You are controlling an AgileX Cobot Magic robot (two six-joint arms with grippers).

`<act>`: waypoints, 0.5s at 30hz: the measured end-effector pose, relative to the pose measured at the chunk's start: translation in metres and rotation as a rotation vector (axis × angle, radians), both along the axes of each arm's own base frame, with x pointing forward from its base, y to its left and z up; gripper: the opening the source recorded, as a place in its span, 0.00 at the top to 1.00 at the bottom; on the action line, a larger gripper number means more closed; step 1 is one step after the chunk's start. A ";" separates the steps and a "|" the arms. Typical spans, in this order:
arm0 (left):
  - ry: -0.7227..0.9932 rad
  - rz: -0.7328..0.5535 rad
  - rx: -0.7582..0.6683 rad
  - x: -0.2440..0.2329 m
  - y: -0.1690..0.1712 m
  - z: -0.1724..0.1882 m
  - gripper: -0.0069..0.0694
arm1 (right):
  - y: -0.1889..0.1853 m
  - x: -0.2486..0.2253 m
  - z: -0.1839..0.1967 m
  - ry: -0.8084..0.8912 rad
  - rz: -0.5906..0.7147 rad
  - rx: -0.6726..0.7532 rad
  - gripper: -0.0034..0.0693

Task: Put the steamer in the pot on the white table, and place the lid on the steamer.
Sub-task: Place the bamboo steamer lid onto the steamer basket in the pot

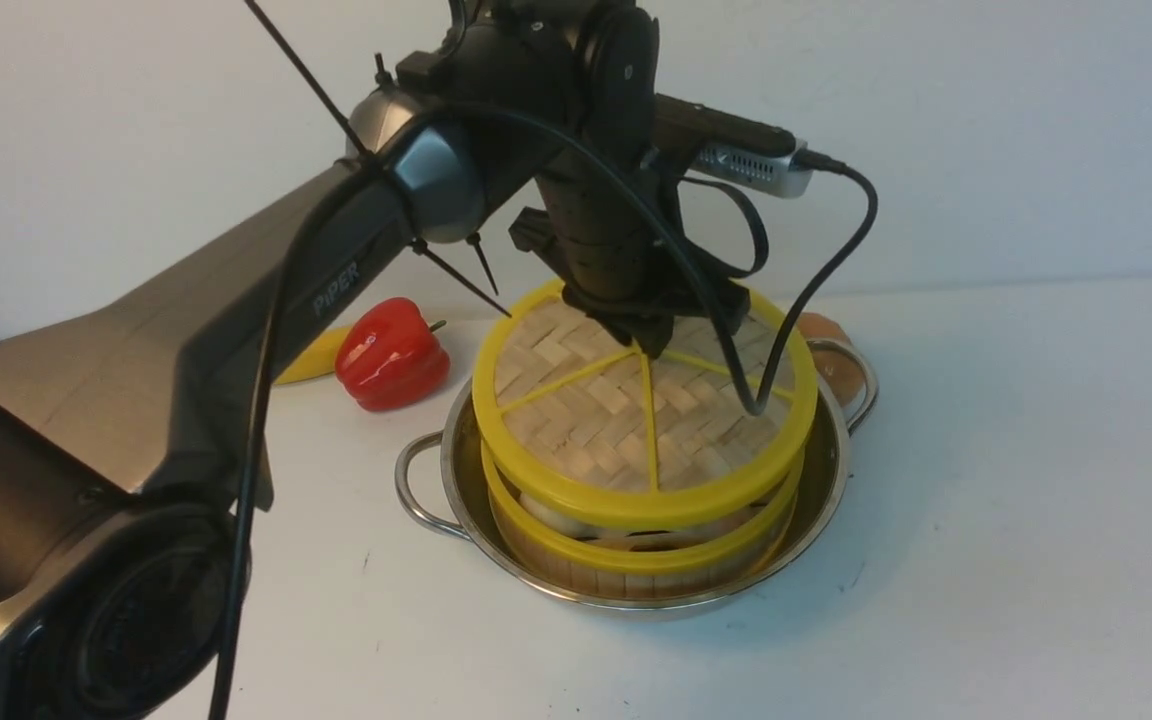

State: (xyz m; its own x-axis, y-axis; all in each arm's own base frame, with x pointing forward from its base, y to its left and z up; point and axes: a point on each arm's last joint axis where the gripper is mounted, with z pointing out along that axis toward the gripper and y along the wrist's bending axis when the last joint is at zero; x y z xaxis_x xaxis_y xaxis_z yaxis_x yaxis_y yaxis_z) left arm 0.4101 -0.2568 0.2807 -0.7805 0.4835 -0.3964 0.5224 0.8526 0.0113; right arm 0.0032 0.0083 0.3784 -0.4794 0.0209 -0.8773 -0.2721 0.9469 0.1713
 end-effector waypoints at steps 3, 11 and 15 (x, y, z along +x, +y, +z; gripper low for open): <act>-0.003 0.000 0.004 0.000 0.000 0.000 0.75 | 0.000 0.000 0.000 0.000 0.000 0.000 0.83; 0.016 0.000 0.018 0.003 -0.001 -0.011 0.75 | 0.000 0.000 0.000 0.000 0.000 0.000 0.83; 0.031 0.000 0.028 0.006 -0.003 -0.021 0.75 | 0.000 0.000 0.000 0.000 0.000 0.000 0.82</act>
State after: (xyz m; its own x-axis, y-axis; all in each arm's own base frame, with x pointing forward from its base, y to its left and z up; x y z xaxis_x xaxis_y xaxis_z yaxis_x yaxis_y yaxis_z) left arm 0.4157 -0.2597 0.2602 -0.7924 0.4938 -0.3581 0.5227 0.8523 0.0187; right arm 0.0032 0.0083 0.3784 -0.4794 0.0209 -0.8773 -0.2721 0.9469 0.1713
